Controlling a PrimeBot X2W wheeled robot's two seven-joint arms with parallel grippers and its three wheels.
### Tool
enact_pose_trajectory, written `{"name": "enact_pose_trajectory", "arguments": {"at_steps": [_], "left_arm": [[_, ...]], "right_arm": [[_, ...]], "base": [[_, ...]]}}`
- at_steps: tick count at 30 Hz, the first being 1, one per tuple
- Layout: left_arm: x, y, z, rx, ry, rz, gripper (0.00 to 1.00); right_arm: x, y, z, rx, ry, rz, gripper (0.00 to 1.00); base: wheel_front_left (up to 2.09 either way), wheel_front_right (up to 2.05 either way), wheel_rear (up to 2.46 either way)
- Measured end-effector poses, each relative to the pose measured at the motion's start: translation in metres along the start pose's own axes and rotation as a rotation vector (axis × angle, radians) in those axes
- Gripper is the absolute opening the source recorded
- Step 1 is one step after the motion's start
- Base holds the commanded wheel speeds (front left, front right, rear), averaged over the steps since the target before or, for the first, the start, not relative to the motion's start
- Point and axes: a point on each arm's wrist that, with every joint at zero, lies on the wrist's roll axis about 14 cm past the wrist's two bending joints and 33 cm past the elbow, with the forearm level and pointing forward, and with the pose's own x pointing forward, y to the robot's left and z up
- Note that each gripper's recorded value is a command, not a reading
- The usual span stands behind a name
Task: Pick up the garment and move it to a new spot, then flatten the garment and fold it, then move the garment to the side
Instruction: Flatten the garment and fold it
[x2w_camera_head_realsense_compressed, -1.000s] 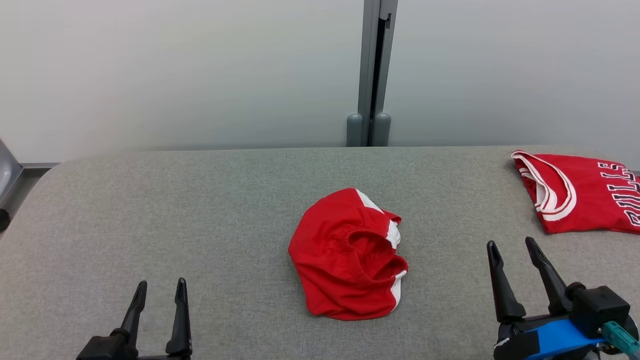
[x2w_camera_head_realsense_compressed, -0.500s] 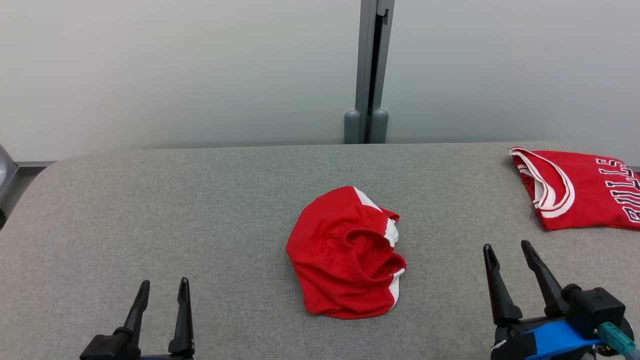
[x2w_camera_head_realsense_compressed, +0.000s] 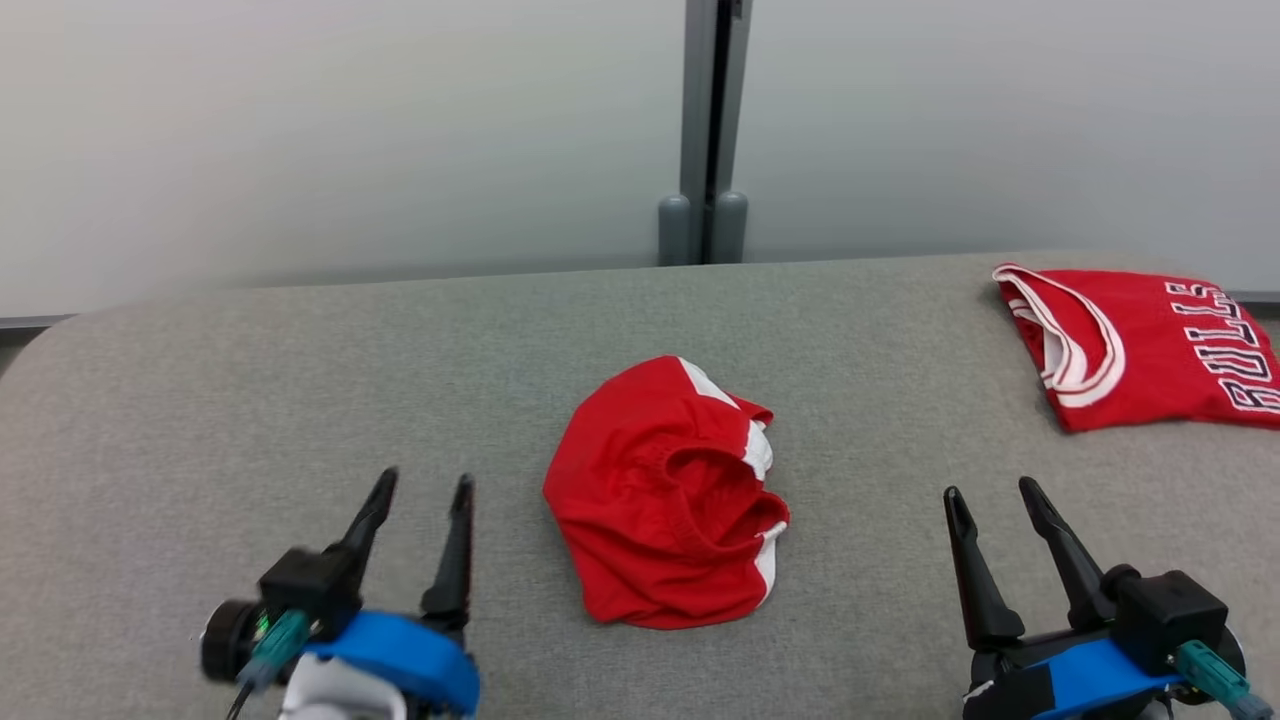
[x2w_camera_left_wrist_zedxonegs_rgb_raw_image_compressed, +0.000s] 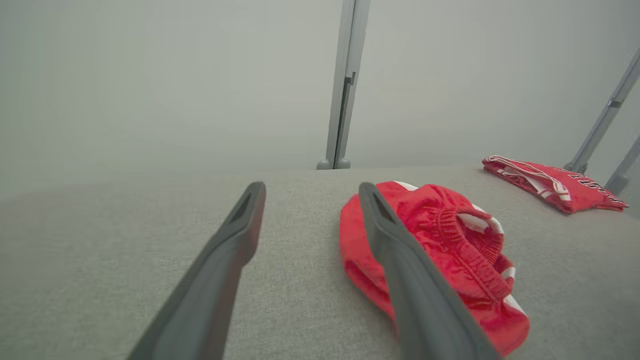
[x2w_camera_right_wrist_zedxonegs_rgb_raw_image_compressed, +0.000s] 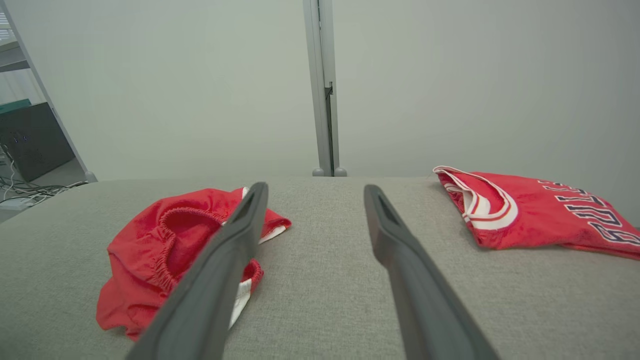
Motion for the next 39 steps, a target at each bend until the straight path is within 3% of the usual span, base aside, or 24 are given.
{"name": "enact_pose_trajectory", "arguments": {"at_steps": [7,14,18,22,29,30,32,39], "left_arm": [[0.047,-0.071,-0.016,-0.061,0.144,-0.215,1.00],[0.071,-0.119,-0.042,0.015,0.283,-0.367,1.00],[0.080,-0.122,-0.056,0.046,0.332,-0.359,1.00],[0.086,-0.111,-0.073,0.143,0.396,-0.316,1.00],[0.088,-0.094,-0.096,0.196,0.513,-0.257,1.00],[0.088,-0.092,-0.097,0.196,0.519,-0.245,0.93],[0.094,-0.092,-0.090,0.182,0.485,-0.229,0.00],[0.118,-0.113,-0.050,0.126,0.305,-0.284,0.00]], "right_arm": [[-0.001,-0.006,-0.008,0.001,0.025,-0.021,1.00],[-0.004,-0.016,-0.012,0.000,0.040,-0.054,1.00],[-0.007,-0.025,-0.013,0.004,0.040,-0.083,1.00],[-0.009,-0.029,-0.015,0.008,0.046,-0.097,1.00],[-0.012,-0.036,-0.015,0.008,0.039,-0.121,1.00],[-0.012,-0.036,-0.015,0.007,0.039,-0.123,1.00],[-0.012,-0.037,-0.015,0.008,0.039,-0.125,1.00],[-0.011,-0.038,-0.016,0.011,0.040,-0.128,1.00]], "base": [[0.00,0.00,0.00],[0.00,0.00,0.00],[0.00,0.00,0.00],[0.00,0.00,0.00],[0.00,0.00,0.00],[0.00,0.00,0.00],[0.00,0.00,0.00],[0.00,0.00,0.00]]}}
